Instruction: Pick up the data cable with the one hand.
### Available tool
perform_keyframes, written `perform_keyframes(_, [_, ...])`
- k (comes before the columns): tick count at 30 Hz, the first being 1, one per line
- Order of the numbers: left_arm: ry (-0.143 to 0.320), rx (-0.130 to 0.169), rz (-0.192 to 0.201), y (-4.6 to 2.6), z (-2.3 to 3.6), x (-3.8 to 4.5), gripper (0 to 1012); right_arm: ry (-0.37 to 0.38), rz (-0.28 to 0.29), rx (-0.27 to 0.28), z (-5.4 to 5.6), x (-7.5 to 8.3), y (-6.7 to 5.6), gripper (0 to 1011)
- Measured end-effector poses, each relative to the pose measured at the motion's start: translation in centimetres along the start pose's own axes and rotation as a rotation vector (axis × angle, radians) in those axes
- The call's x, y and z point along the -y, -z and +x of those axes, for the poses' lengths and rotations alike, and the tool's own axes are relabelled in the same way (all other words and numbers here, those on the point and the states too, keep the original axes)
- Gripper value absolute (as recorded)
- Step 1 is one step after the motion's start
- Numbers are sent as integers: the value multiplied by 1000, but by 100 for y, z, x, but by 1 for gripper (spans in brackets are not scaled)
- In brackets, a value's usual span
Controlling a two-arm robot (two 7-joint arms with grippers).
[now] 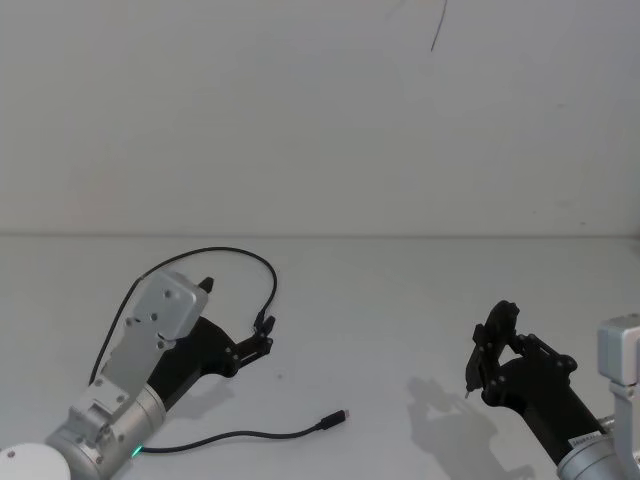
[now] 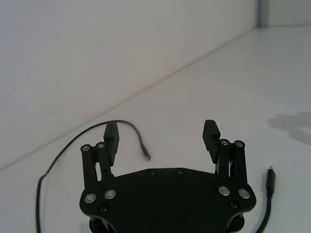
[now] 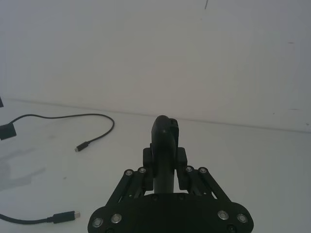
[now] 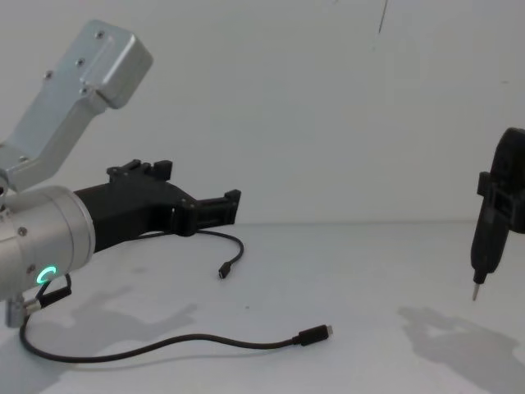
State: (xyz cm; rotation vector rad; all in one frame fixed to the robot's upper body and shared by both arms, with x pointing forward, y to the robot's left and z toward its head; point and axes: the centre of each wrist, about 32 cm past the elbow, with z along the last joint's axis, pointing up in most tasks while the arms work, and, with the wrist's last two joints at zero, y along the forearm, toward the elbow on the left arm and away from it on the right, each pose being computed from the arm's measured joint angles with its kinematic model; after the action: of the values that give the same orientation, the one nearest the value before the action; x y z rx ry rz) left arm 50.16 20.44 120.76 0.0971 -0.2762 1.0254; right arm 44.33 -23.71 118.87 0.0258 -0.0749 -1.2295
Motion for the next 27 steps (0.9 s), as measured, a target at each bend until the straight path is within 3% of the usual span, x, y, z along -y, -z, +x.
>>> perform_keyframes(5, [-64,-15,-8,1,-67,-33,1001,0,0,0,0,0,0,263])
perform_keyframes(9, [-90,-21,-11,1,-93,-46,1000,0,0,0,0,0,0,263])
perform_keyframes(27, [-101,-23,-12,1,-103,-52,1001,0,0,0,0,0,0,263])
